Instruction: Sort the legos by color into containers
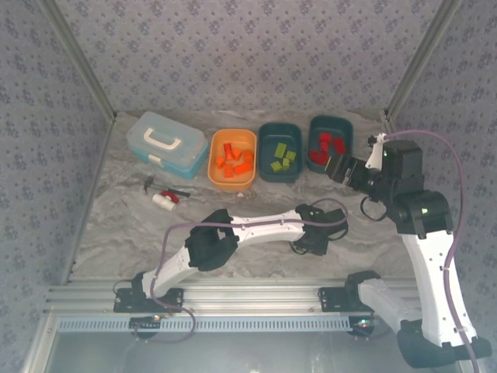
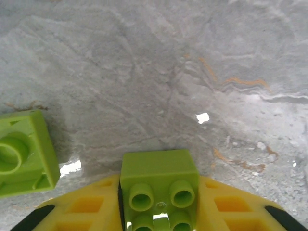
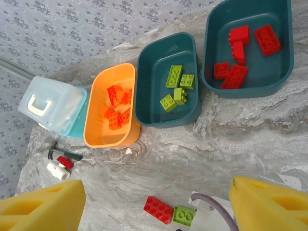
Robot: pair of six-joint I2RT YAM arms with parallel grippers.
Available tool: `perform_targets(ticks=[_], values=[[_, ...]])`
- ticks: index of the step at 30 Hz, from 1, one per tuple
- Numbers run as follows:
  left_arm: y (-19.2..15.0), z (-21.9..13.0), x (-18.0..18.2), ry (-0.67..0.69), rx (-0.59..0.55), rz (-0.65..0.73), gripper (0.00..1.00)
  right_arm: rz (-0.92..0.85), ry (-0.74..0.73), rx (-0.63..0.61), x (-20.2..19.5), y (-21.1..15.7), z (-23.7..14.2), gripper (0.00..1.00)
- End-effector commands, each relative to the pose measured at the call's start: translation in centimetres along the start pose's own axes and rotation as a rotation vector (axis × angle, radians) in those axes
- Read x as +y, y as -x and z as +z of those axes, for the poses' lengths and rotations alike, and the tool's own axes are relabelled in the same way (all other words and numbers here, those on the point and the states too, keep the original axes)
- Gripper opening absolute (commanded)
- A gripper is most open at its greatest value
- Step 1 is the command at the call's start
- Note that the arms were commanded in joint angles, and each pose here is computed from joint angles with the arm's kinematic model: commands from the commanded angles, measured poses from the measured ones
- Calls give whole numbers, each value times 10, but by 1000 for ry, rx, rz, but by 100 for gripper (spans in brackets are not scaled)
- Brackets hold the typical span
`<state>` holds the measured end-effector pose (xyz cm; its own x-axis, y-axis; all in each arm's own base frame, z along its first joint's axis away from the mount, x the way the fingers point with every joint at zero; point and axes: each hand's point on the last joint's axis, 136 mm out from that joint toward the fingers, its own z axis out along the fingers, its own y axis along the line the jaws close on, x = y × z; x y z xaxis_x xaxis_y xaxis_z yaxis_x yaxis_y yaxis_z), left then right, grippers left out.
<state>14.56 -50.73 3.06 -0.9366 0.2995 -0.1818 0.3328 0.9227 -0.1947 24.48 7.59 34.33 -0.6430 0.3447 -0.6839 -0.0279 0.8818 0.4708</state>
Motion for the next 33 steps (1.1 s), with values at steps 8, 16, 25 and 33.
perform_targets(ticks=[8,16,25,33], values=[[29,-65,24,20,-110,39,23,-55,216,-138,36,4,-45,81],[122,-129,94,-9,-237,-22,23,-99,395,-67,46,-43,-37,81],[226,-137,154,20,-346,-52,22,-16,403,49,20,-94,6,80],[277,-95,188,47,-369,-112,22,44,347,145,-3,-129,33,79]])
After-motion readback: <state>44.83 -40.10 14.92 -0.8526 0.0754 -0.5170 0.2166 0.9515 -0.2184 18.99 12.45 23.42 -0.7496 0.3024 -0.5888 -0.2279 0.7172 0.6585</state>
